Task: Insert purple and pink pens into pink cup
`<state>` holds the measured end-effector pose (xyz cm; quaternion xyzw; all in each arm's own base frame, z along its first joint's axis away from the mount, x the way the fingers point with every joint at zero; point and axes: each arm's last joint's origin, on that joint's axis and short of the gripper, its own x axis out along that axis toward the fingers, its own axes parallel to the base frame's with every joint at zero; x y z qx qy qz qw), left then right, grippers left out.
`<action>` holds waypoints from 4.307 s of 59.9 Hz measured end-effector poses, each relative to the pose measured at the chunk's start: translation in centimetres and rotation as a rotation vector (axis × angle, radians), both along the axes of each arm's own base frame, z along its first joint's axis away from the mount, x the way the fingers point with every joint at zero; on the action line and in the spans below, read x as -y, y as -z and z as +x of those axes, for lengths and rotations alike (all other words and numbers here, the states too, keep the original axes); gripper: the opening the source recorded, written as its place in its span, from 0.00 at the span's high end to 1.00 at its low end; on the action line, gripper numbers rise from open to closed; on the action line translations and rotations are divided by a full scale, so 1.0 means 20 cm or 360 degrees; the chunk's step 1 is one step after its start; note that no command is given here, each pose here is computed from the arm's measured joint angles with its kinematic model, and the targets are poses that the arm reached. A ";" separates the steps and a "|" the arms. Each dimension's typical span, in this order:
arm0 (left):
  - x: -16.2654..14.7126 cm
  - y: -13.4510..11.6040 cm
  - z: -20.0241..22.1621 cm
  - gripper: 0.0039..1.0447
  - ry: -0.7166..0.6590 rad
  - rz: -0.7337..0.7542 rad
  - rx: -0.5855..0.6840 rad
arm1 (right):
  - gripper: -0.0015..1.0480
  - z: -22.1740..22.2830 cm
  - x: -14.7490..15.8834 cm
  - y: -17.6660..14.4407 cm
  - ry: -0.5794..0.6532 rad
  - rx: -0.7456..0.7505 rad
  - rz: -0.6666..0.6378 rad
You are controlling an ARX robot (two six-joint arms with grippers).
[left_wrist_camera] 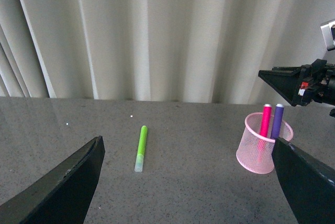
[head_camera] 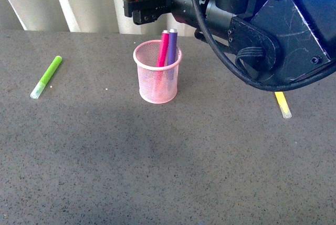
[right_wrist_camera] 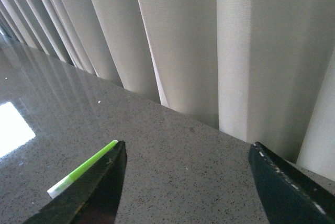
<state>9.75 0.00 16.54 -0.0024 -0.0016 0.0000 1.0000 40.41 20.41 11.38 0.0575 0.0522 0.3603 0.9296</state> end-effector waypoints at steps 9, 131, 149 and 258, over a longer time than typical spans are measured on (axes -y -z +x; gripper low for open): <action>0.00 0.00 0.00 0.06 0.0000 0.0000 0.0000 | 0.06 0.01 0.03 0.00 0.0028 -0.0003 0.0009; 0.00 0.00 0.00 0.06 -0.0001 0.0000 0.0001 | 0.97 -1.32 1.02 -0.35 0.1173 0.0156 -0.0190; 0.00 0.00 0.00 0.06 -0.0001 0.0000 0.0001 | 0.97 -1.39 1.02 -0.31 0.1174 0.0162 -0.0188; 0.00 0.00 0.00 0.06 -0.0001 0.0000 0.0001 | 0.11 -1.54 1.02 -0.29 0.1180 0.0198 -0.0174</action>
